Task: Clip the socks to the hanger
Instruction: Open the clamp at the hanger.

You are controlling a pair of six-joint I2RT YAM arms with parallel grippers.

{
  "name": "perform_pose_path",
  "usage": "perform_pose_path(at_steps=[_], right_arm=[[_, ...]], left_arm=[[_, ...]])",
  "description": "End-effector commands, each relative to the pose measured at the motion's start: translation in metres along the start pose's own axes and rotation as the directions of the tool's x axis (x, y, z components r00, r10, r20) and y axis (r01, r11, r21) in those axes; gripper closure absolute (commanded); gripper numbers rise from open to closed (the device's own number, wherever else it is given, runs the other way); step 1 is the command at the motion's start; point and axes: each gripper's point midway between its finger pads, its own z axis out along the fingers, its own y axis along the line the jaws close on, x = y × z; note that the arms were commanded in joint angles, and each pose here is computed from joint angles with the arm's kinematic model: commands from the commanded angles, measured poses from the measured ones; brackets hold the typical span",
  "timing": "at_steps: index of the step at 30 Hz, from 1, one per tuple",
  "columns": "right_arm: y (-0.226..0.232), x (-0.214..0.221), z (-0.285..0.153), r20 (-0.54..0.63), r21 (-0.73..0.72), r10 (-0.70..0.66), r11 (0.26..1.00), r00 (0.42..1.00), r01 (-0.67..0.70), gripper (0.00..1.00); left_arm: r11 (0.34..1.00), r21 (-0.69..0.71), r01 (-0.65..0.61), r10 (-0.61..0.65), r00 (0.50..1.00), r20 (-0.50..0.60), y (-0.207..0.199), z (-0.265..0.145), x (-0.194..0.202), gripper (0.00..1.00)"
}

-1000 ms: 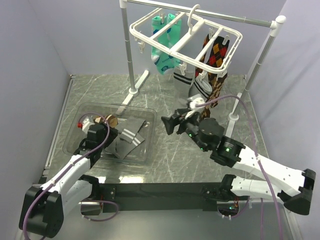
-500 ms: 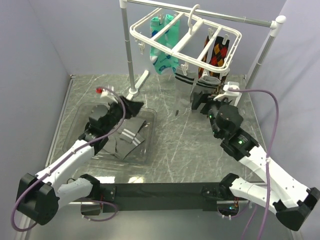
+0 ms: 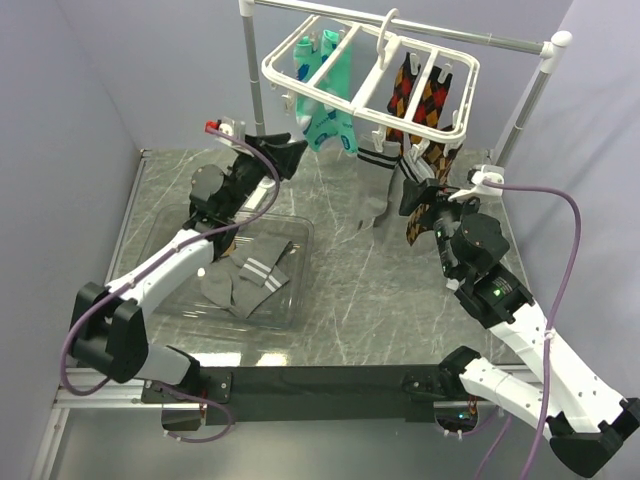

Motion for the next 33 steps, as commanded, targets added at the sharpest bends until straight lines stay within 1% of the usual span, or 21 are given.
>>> perform_pose_path(at_steps=[1, 2, 3, 6, 9, 11, 15, 18, 19, 21, 22, 24, 26, 27, 28, 29, 31, 33], right_arm=[[0.005, -0.018, -0.003, 0.040, -0.030, 0.030, 0.999, 0.999, -0.029, 0.12], [0.006, -0.018, -0.004, 0.039, -0.034, 0.027, 0.999, 0.999, -0.026, 0.12], [0.006, -0.019, -0.004, 0.042, -0.038, 0.030, 0.999, 0.999, -0.028, 0.12], [0.011, -0.021, -0.005, 0.042, -0.065, 0.032, 0.997, 0.999, -0.029, 0.12], [0.012, -0.020, -0.004, 0.036, -0.067, 0.029, 0.997, 0.999, -0.026, 0.12], [0.012, -0.018, -0.004, 0.029, -0.068, 0.023, 0.997, 0.999, -0.021, 0.12], [0.013, -0.015, -0.004, 0.021, -0.072, 0.020, 0.997, 1.000, -0.019, 0.12], [0.013, -0.017, -0.004, 0.026, -0.074, 0.023, 0.997, 0.999, -0.021, 0.12], [0.013, -0.018, -0.005, 0.027, -0.075, 0.024, 0.997, 0.999, -0.022, 0.12], [0.014, -0.019, -0.006, 0.030, -0.083, 0.030, 0.996, 0.999, -0.028, 0.12], [0.015, -0.021, -0.006, 0.032, -0.086, 0.032, 0.996, 0.999, -0.029, 0.12], [0.019, -0.021, -0.007, 0.028, -0.109, 0.033, 0.994, 0.999, -0.030, 0.12], [0.023, -0.022, -0.010, 0.031, -0.140, 0.032, 0.990, 0.999, -0.027, 0.12], [0.029, -0.026, -0.013, 0.036, -0.181, 0.032, 0.983, 0.999, -0.025, 0.12], [0.033, -0.027, -0.014, 0.037, -0.202, 0.031, 0.979, 0.999, -0.023, 0.12], [0.036, -0.032, -0.017, 0.046, -0.224, 0.038, 0.974, 0.998, -0.027, 0.12], [0.048, -0.034, -0.022, 0.039, -0.290, 0.039, 0.957, 0.998, -0.026, 0.12], [0.058, -0.040, -0.026, 0.039, -0.341, 0.044, 0.940, 0.998, -0.028, 0.12]], left_arm=[[0.989, 0.077, -0.124, 0.110, 0.980, 0.168, -0.020, 0.015, -0.052, 0.40], [0.990, 0.072, -0.124, 0.111, 0.979, 0.168, -0.017, 0.018, -0.050, 0.40], [0.988, 0.079, -0.135, 0.118, 0.975, 0.189, -0.020, 0.021, -0.058, 0.40], [0.985, 0.089, -0.146, 0.125, 0.970, 0.207, -0.021, 0.029, -0.064, 0.41], [0.978, 0.127, -0.164, 0.132, 0.965, 0.226, -0.028, 0.033, -0.068, 0.41], [0.975, 0.143, -0.168, 0.134, 0.967, 0.218, -0.029, 0.037, -0.064, 0.41], [0.972, 0.166, -0.166, 0.125, 0.964, 0.235, -0.034, 0.044, -0.070, 0.41], [0.971, 0.173, -0.163, 0.116, 0.961, 0.252, -0.035, 0.045, -0.074, 0.45], [0.971, 0.174, -0.166, 0.118, 0.959, 0.258, -0.036, 0.045, -0.076, 0.51], [0.967, 0.188, -0.173, 0.121, 0.959, 0.256, -0.039, 0.046, -0.077, 0.59], [0.965, 0.195, -0.174, 0.122, 0.960, 0.252, -0.040, 0.047, -0.077, 0.68], [0.962, 0.216, -0.170, 0.118, 0.965, 0.235, -0.044, 0.048, -0.075, 0.78], [0.959, 0.228, -0.170, 0.114, 0.964, 0.240, -0.048, 0.044, -0.078, 0.80], [0.958, 0.232, -0.169, 0.111, 0.964, 0.241, -0.049, 0.041, -0.077, 0.80], [0.955, 0.240, -0.176, 0.112, 0.959, 0.259, -0.055, 0.035, -0.084, 0.81], [0.956, 0.238, -0.170, 0.109, 0.962, 0.251, -0.054, 0.031, -0.079, 0.82], [0.952, 0.244, -0.182, 0.114, 0.956, 0.271, -0.062, 0.023, -0.088, 0.82], [0.950, 0.243, -0.195, 0.129, 0.956, 0.262, -0.063, 0.019, -0.085, 0.82]])
